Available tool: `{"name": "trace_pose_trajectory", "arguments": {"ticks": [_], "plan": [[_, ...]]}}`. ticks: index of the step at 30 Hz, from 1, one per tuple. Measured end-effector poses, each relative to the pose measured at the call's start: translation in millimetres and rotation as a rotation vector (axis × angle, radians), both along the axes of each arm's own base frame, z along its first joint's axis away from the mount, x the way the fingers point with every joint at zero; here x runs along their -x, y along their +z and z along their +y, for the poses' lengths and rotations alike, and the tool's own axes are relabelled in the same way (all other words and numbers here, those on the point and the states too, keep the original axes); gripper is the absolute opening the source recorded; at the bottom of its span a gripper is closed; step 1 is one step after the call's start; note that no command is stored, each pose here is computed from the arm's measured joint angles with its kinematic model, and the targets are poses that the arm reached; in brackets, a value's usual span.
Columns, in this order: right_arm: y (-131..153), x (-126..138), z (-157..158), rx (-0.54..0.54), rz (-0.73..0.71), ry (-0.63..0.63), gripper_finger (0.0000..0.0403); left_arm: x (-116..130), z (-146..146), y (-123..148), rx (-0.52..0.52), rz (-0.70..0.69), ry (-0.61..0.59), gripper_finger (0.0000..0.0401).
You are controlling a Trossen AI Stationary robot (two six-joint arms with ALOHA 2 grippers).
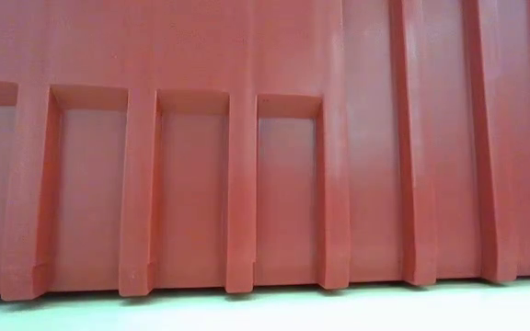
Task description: Sort blocks
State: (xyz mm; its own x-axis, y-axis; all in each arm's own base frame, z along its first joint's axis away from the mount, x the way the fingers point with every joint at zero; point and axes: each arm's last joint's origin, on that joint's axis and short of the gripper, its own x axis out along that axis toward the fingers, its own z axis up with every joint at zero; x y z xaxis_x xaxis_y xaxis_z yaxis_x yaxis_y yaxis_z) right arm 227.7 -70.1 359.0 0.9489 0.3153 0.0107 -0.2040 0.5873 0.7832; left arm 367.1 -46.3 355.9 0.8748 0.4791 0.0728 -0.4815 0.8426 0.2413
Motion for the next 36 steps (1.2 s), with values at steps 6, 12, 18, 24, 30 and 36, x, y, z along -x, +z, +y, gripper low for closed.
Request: {"name": "trace_pose_trajectory", "arguments": {"ticks": [6, 12, 18, 24, 30, 36], "plan": [[-2.5, -3.4, 1.3, -0.004, 0.01, 0.011, 0.011, -8.8, 0.6, 2.1, 0.003, -0.009, -0.019, 0.0355], [-11.5, -16.5, 7.7, -0.015, 0.039, 0.055, 0.0107, -26.0, 1.5, 5.4, -0.009, 0.006, -0.045, 0.0355], [-11.5, -23.0, 10.7, -0.017, 0.01, 0.075, 0.0112, -37.9, 0.8, 1.1, -0.02, 0.115, -0.043, 0.0355], [-10.0, -21.5, 11.2, -0.014, 0.003, 0.08, 0.0109, -38.5, 0.9, 2.0, -0.004, 0.127, -0.038, 0.0352], [-10.0, -21.4, 11.3, -0.013, 0.004, 0.081, 0.0112, -38.3, 0.9, 2.2, -0.003, 0.126, -0.036, 0.0314], [-10.0, -21.3, 11.4, -0.012, 0.003, 0.082, 0.0109, -38.2, 1.0, 2.3, -0.003, 0.126, -0.032, 0.0261]]}}
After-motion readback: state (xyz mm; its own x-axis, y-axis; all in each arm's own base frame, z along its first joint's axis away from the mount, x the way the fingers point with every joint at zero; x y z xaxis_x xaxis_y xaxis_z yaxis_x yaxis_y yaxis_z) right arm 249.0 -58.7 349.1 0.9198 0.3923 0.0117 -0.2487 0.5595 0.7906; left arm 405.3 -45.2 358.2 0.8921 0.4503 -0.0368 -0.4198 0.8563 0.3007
